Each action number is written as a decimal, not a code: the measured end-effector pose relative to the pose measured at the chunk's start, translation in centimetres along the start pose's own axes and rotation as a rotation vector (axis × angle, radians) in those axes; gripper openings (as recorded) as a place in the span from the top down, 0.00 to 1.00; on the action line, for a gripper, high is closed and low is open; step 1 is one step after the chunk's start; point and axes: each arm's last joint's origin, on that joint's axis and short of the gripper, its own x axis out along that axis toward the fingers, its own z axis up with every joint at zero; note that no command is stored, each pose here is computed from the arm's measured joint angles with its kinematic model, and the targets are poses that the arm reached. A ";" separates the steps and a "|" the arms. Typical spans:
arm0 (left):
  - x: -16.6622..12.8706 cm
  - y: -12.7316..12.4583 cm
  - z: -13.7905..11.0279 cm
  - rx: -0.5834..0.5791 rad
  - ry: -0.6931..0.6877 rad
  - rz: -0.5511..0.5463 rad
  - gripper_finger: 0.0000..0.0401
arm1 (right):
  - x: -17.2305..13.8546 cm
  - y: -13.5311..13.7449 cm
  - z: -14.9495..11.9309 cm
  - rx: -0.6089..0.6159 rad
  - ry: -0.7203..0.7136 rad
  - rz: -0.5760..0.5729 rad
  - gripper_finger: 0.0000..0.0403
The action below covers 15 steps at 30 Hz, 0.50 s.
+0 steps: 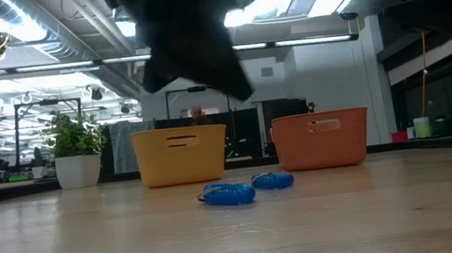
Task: Sort spring keychains
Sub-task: Put the blue spring keychain into the yellow bin
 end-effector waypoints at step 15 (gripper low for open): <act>0.7 3.2 1.6 -0.242 0.142 0.003 0.72 | 0.0 0.0 0.0 0.000 0.000 0.000 0.96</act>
